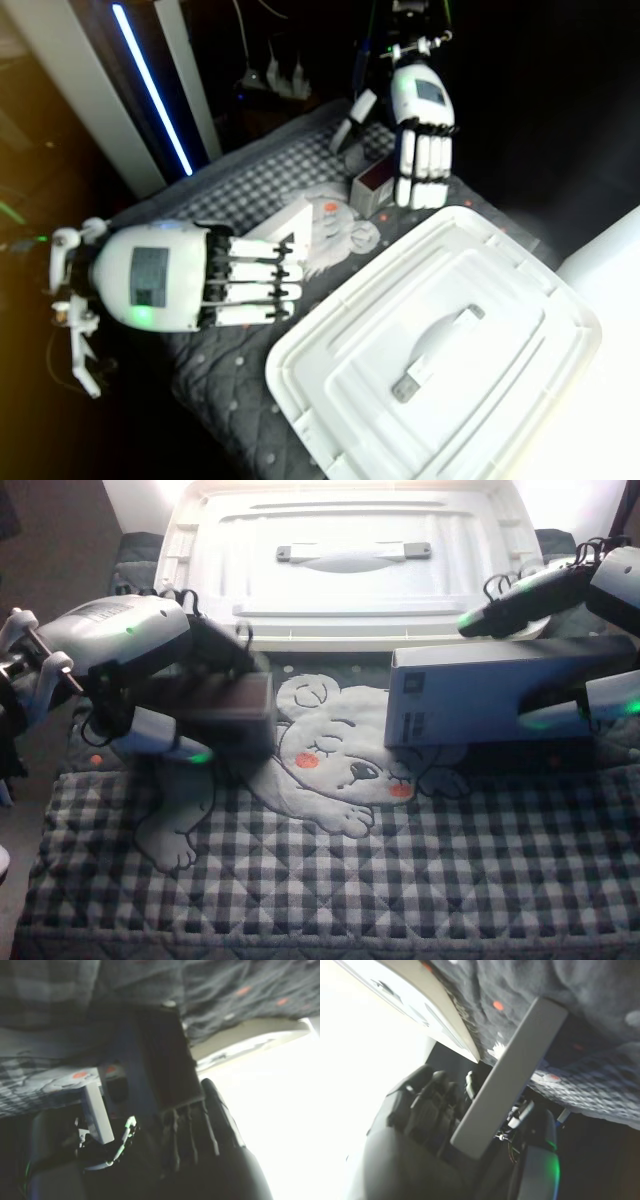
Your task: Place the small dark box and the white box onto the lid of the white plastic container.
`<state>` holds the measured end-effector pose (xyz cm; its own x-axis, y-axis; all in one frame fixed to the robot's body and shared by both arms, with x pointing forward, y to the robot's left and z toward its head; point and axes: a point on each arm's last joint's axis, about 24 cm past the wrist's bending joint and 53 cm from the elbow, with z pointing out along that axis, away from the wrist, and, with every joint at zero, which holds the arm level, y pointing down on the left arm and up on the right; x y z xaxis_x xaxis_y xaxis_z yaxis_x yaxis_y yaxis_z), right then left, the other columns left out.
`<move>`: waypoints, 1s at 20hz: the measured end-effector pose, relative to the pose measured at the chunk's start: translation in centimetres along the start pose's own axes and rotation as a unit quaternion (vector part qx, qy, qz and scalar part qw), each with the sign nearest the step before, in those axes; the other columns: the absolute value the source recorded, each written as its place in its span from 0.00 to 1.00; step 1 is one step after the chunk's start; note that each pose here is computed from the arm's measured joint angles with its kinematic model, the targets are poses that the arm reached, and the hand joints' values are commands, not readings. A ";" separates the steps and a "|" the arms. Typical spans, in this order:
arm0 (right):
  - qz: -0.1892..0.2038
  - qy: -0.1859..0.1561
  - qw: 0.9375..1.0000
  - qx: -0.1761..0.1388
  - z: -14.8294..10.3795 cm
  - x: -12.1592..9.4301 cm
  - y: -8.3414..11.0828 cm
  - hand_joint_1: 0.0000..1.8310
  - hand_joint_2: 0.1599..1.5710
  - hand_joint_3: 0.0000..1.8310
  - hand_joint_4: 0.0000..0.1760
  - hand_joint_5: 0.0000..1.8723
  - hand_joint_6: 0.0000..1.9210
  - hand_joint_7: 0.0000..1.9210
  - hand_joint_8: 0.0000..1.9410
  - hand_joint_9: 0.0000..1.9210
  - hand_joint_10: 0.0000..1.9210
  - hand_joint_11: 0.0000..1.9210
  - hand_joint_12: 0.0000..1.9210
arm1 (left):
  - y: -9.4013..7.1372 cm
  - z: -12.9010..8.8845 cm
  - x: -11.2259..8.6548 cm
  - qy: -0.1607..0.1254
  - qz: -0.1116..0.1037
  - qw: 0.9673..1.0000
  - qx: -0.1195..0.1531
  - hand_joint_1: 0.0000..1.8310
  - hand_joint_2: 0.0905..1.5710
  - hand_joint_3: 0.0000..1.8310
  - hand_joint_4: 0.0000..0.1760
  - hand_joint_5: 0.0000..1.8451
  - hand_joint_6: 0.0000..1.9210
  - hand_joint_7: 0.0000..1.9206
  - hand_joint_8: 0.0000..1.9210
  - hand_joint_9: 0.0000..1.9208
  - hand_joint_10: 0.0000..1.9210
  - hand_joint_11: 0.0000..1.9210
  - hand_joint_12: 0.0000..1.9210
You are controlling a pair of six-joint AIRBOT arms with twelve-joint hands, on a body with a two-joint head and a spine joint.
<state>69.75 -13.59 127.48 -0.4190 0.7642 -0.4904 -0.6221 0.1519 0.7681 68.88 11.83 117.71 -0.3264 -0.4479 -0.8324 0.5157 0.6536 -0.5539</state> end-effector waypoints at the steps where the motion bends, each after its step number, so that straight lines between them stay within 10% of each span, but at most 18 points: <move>1: 0.000 0.000 1.000 0.000 0.0 0.0 0.0 0.72 0.58 0.00 0.00 0.63 0.26 0.79 0.03 0.70 0.35 0.52 0.67 | 0.1 0.0 -0.1 -0.001 0.000 1.000 -0.001 0.72 0.60 0.00 0.00 0.69 0.13 0.75 0.19 0.74 0.23 0.60 0.60; 4: 0.001 -0.002 1.000 0.000 0.0 -0.1 0.0 0.72 0.58 0.00 0.00 0.72 0.08 0.71 0.25 0.68 0.56 0.58 0.83 | 0.0 0.0 -0.1 -0.003 0.001 1.000 0.001 0.72 0.60 0.00 0.00 0.71 0.09 0.72 0.27 0.76 0.18 0.60 0.60; 8: 0.001 -0.002 1.000 -0.003 0.0 -0.1 0.2 0.71 0.59 0.00 0.00 0.63 0.30 0.71 0.21 0.63 0.57 0.48 0.83 | 0.1 0.0 -0.3 -0.007 -0.001 1.000 0.001 0.72 0.61 0.00 0.00 0.72 0.06 0.68 0.36 0.73 0.27 0.57 0.67; 10: -0.001 -0.002 1.000 -0.004 0.0 -0.1 0.2 0.71 0.58 0.00 0.00 0.64 0.27 0.76 0.13 0.65 0.60 0.56 0.85 | 0.0 0.1 -0.5 -0.010 -0.001 1.000 0.003 0.76 0.62 0.00 0.00 0.62 0.25 0.68 0.23 0.64 0.42 0.54 0.64; 11: -0.001 -0.003 1.000 -0.008 0.0 -0.1 0.4 0.72 0.58 0.00 0.00 0.69 0.14 0.73 0.21 0.64 0.65 0.55 0.88 | -0.2 0.2 -0.9 -0.013 0.001 1.000 0.005 0.77 0.61 0.00 0.00 0.66 0.15 0.68 0.26 0.64 0.46 0.53 0.67; 13: -0.002 -0.006 1.000 -0.021 0.0 -0.3 1.0 0.71 0.58 0.00 0.00 0.72 0.08 0.71 0.26 0.55 0.58 0.22 0.91 | -0.8 0.6 -2.4 -0.034 0.000 0.999 0.015 0.72 0.61 0.00 0.00 0.70 0.14 0.68 0.32 0.64 0.38 0.49 0.72; 15: -0.001 -0.011 0.999 -0.036 -0.1 -0.5 1.7 0.71 0.60 0.00 0.00 0.73 0.04 0.65 0.39 0.46 0.59 0.04 0.93 | -1.9 1.1 -4.4 -0.062 0.004 0.998 0.033 0.68 0.60 0.00 0.00 0.75 0.10 0.62 0.65 0.63 0.77 0.55 0.96; 16: 0.000 -0.015 0.999 -0.038 -0.1 -0.7 1.8 0.70 0.59 0.00 0.00 0.70 0.14 0.67 0.33 0.52 0.55 0.25 0.87 | -2.1 1.4 -5.0 -0.070 0.004 0.997 0.037 0.71 0.62 0.00 0.00 0.66 0.22 0.66 0.40 0.61 0.49 0.51 0.77; 17: 0.002 -0.020 0.999 -0.042 -0.1 -0.9 2.0 0.70 0.59 0.00 0.00 0.68 0.17 0.67 0.31 0.56 0.56 0.37 0.87 | -2.5 1.5 -5.5 -0.077 0.004 0.996 0.042 0.76 0.62 0.00 0.00 0.60 0.31 0.69 0.20 0.64 0.43 0.52 0.60; 19: -0.009 -0.026 0.999 -0.044 0.3 -1.6 2.4 0.70 0.59 0.00 0.00 0.68 0.20 0.69 0.24 0.63 0.61 0.59 0.88 | -2.7 1.6 -6.0 -0.080 0.013 0.996 0.046 0.77 0.61 0.00 0.00 0.57 0.39 0.70 0.14 0.68 0.33 0.57 0.40; 20: -0.013 -0.035 0.998 -0.053 0.9 -2.2 3.2 0.71 0.60 0.00 0.00 0.70 0.11 0.66 0.36 0.64 0.75 0.65 0.95 | -2.7 1.8 -6.7 -0.085 0.014 0.995 0.044 0.77 0.61 0.00 0.00 0.61 0.29 0.69 0.17 0.69 0.34 0.61 0.40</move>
<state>69.28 -14.23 131.36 -0.3564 0.8037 -0.4764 -0.6996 0.1084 0.7063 71.09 11.99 124.75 -0.1761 -0.5317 -0.8284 0.5926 0.6147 -0.5205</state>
